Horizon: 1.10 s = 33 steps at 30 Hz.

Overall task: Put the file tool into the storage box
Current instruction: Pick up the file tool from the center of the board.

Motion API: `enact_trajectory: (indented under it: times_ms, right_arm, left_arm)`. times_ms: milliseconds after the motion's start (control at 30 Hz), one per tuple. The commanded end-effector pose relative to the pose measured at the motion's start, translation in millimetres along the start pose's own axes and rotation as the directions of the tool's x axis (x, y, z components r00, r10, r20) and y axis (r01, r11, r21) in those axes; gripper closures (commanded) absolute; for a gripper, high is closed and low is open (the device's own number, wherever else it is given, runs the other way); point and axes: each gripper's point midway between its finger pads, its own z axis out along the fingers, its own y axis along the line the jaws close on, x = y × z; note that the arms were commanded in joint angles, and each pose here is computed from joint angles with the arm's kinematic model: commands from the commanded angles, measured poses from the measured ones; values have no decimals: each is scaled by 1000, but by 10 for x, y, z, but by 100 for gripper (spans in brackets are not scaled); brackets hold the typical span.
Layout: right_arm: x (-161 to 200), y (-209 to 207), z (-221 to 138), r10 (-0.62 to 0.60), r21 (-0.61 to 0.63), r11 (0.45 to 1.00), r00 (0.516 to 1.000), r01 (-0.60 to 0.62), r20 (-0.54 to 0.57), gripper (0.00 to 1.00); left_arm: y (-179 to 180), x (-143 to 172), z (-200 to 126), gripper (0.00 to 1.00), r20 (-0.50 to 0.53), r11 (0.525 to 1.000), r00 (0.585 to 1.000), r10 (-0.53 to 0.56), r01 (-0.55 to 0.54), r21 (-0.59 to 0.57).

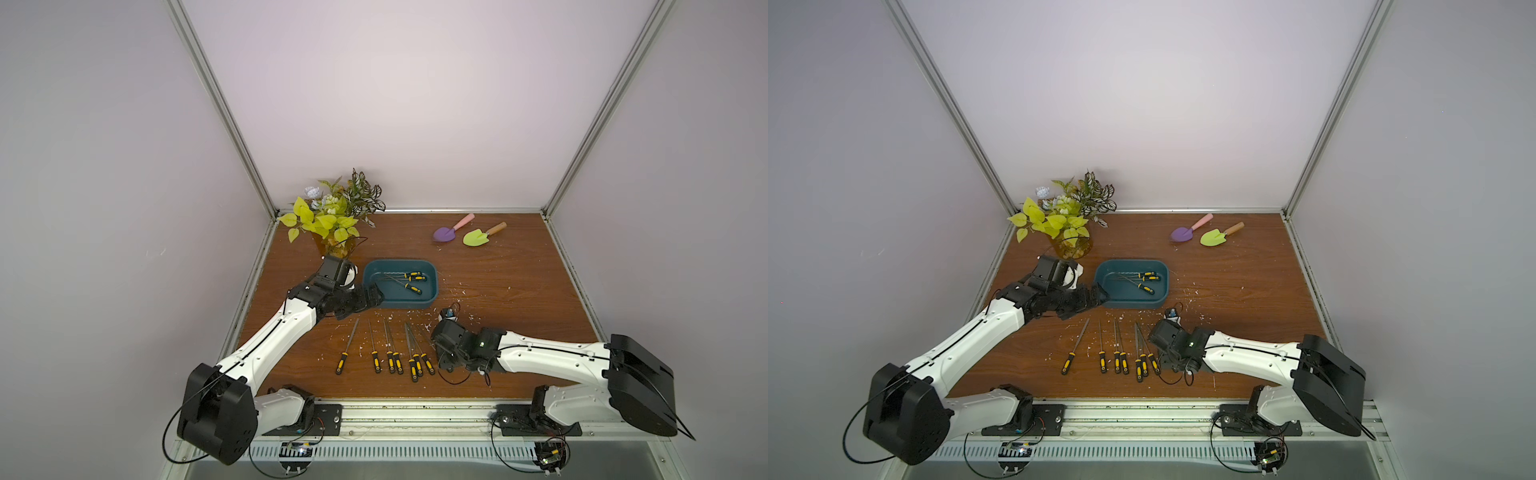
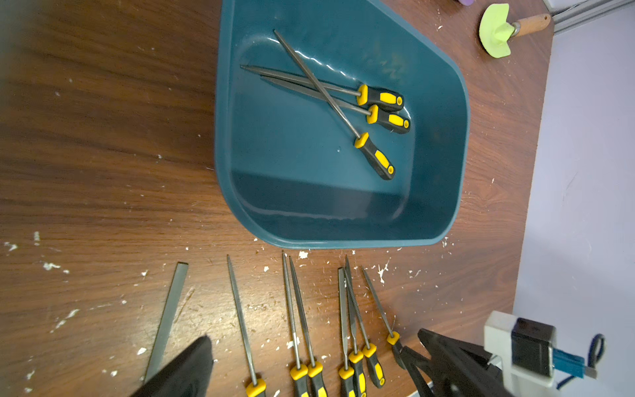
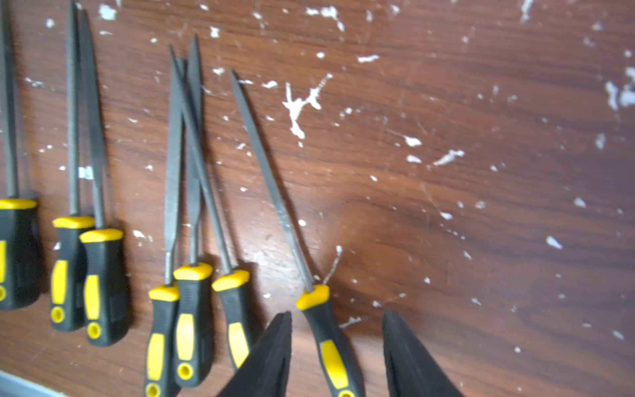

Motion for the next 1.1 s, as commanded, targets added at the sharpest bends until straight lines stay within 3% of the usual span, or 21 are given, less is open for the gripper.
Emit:
enact_trajectory:
  times_ms: [0,467,600,800,1067]
  right_arm:
    - [4,-6,2,-67,30,997,997,68,-26,51]
    - [268,-70,241,-123,48,990,986,129,-115,53]
    - [281,-62,284,-121,53,990,986,128,-116,60]
    - [194,-87,218,-112,67,991,991,117,-74,84]
    - [-247,-130,-144,-57,62,997,995,52,76,88]
  left_arm:
    - [-56,6,-19,0,-5,1000,1000,20,-20,11]
    - [-40,19,-26,0,-2,1000,1000,14,-14,8]
    - [-64,0,-50,0,8,1000,1000,12,-12,13]
    - [-69,2,-79,0,18,1000,1000,8,-9,16]
    - [-201,-144,-212,0,74,999,997,20,-22,37]
